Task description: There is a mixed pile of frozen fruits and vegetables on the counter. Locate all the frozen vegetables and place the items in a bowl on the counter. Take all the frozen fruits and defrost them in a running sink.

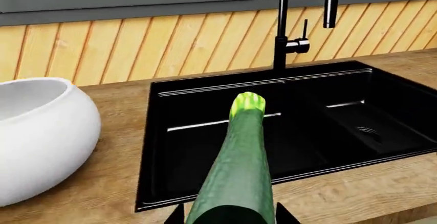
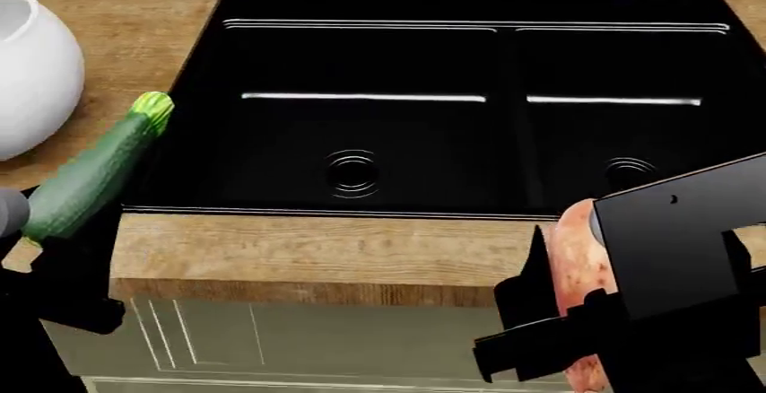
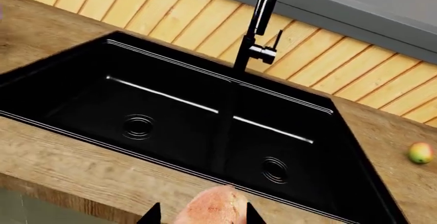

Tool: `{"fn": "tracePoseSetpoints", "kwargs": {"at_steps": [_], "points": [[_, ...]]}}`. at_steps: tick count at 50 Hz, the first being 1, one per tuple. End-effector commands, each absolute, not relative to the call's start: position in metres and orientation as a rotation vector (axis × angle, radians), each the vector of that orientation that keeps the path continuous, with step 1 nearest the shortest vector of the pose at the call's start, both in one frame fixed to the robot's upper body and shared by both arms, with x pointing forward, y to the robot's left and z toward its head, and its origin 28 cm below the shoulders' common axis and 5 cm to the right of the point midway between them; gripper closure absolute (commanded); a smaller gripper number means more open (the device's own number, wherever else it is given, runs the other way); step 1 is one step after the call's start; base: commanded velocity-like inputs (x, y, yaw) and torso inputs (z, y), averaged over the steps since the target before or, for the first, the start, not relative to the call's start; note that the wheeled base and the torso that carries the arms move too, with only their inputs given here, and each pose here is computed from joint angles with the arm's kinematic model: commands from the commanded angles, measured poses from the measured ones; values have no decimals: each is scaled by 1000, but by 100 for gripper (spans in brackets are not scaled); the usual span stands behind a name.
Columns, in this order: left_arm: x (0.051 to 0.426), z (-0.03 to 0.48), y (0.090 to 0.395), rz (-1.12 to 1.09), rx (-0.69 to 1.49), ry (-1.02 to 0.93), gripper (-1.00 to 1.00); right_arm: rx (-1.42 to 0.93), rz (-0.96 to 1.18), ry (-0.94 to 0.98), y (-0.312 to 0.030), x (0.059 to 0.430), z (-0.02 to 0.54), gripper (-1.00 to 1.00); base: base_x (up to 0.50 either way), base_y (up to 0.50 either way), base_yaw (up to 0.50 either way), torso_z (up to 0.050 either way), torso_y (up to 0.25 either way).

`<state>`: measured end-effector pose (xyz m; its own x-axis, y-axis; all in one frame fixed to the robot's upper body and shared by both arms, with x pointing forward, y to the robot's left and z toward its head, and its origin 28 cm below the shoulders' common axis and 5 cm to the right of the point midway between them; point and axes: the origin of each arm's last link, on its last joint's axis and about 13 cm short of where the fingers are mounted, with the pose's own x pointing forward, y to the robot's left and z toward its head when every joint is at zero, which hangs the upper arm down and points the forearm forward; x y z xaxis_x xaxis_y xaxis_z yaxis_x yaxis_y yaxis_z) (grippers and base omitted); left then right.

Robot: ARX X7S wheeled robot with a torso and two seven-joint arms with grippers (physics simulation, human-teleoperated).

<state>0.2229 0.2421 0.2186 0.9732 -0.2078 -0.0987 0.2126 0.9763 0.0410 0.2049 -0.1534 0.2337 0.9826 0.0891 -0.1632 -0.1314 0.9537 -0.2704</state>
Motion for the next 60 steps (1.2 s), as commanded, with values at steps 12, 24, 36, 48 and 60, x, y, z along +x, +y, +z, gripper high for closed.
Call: {"fn": "tracePoseSetpoints", "kwargs": {"at_steps": [12,24,36,48,60], "points": [[222,221,243,-205,42,81,100,-286,110,133,-153,206,236,100,-245,500,0,0,0],[219,223,243,-200,51,77,100,-266,100,101,-154,209,234,100,-33,500,0,0,0],[215,226,247,-184,51,67,100,-256,85,92,-156,214,231,100,-1,500,0,0,0],[218,226,248,-170,44,60,100,-246,62,83,-161,219,231,100,29,500,0,1,0],[220,225,249,-164,40,60,100,-239,42,63,-164,221,230,100,238,478,0,0,1]]}}
